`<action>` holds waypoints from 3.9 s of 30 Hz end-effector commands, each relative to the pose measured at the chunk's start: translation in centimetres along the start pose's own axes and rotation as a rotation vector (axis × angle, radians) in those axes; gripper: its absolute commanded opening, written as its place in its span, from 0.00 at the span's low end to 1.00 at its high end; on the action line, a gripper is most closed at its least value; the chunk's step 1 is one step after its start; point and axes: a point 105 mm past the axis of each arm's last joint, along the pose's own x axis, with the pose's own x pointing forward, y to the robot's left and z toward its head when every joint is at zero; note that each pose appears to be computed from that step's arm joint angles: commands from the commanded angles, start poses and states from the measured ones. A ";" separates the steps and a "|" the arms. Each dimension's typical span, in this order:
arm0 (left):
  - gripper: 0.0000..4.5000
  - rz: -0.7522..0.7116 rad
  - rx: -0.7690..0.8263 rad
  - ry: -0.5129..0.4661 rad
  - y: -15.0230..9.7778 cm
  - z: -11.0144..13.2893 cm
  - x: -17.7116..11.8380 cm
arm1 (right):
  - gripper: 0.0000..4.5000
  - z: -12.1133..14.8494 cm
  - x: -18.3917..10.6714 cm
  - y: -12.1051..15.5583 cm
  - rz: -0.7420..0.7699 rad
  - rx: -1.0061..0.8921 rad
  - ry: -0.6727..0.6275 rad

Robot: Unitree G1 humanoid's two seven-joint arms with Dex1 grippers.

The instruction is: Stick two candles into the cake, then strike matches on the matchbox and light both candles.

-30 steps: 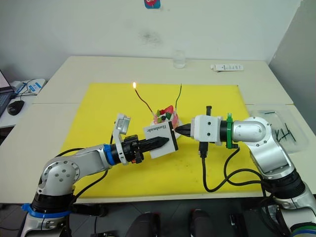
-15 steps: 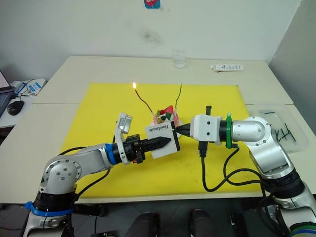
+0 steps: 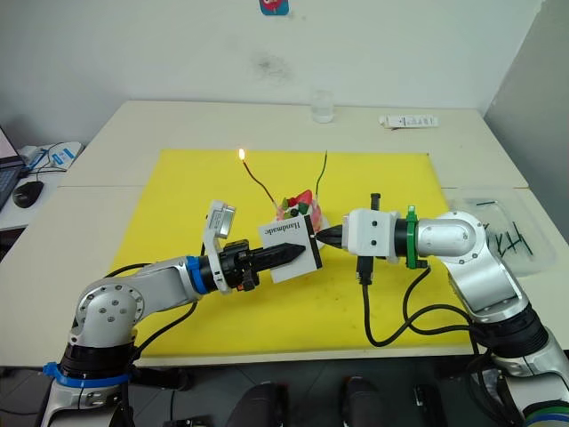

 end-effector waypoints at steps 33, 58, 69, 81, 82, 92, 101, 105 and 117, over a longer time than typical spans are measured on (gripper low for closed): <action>0.00 -0.069 -0.004 -0.078 -1.0 1.0 0.1 | 0.01 2.8 -3.7 -1.9 0.145 0.099 0.002; 0.00 0.010 -0.067 -0.077 -0.1 0.7 -2.7 | 0.01 1.4 -2.7 -5.1 -0.111 -0.078 0.038; 0.00 -0.040 -0.076 -0.037 -3.1 -0.8 -4.3 | 0.01 -0.9 -2.7 -8.3 -0.277 0.026 0.074; 0.00 -0.061 -0.090 -0.041 -4.1 -1.0 -4.0 | 0.01 -1.4 -2.2 -10.5 -0.357 0.019 0.079; 0.00 -0.062 -0.089 -0.040 -4.1 -1.0 -4.0 | 0.01 -1.4 -2.1 -10.6 -0.360 0.018 0.079; 0.00 -0.075 -0.085 -0.030 -4.4 -1.1 -3.8 | 0.01 -1.3 -1.7 -11.9 -0.408 0.004 0.074; 0.00 -0.083 -0.083 -0.020 -4.5 -1.1 -3.7 | 0.01 -1.0 -1.4 -12.0 -0.411 0.002 0.063; 0.00 -0.083 -0.081 -0.018 -4.5 -1.1 -3.6 | 0.01 -0.7 -1.2 -11.8 -0.405 0.002 0.052; 0.00 -0.083 -0.080 -0.016 -4.4 -1.1 -3.4 | 0.01 -0.3 -0.9 -11.9 -0.395 -0.005 0.039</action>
